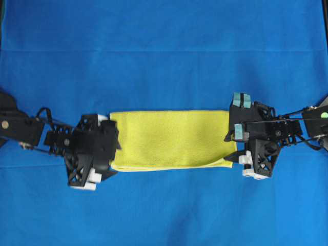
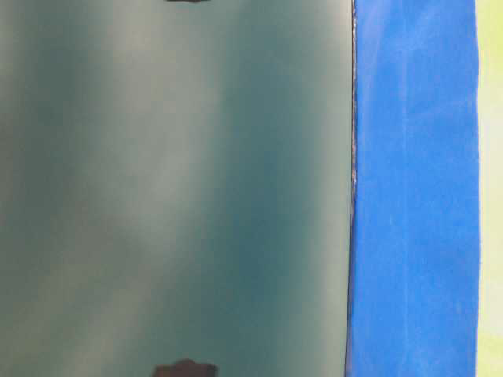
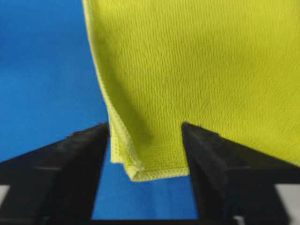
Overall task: Fold the yellow towel.
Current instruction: 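Lift the top edge and fold it down toward the bottom edge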
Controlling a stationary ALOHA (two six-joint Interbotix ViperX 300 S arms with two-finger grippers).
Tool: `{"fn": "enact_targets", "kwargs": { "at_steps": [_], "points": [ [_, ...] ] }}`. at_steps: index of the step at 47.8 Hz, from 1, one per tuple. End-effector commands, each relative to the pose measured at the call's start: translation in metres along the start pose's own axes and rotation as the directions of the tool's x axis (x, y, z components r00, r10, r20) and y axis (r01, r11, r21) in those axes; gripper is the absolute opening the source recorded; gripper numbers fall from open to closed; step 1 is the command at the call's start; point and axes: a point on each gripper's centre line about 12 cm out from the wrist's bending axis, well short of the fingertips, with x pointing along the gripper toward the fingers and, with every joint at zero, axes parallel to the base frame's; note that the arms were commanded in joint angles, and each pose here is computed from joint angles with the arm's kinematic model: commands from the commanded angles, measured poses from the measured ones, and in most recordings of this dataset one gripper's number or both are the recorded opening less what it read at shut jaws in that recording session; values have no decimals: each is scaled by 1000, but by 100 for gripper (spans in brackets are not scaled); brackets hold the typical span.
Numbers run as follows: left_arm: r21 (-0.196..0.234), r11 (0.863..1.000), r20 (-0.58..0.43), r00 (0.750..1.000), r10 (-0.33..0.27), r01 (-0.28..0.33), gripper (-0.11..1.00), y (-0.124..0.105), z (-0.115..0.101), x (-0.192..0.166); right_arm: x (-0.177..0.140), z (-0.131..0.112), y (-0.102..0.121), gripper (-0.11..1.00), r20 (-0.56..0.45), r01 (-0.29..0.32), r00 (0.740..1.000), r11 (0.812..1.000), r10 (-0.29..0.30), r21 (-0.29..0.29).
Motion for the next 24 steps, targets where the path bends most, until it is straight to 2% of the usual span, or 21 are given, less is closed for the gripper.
{"fn": "enact_targets", "kwargs": {
  "at_steps": [1,6,15,24],
  "points": [
    [-25,999,62,998,30,-28,70,14,20,-11,-13,18,-4,57,67,8,998,1000,-7,-7],
    [-40,997,65,995,73,-70,65,32,21,-12,-15,21,-26,57,72,61,995,998,-62,20],
    [-49,990,55,990,133,-131,65,59,19,-11,-11,16,-61,57,39,147,988,986,-150,82],
    [-69,982,13,984,179,-178,64,82,5,0,4,4,-82,57,-31,202,979,973,-199,111]
  ]
}}
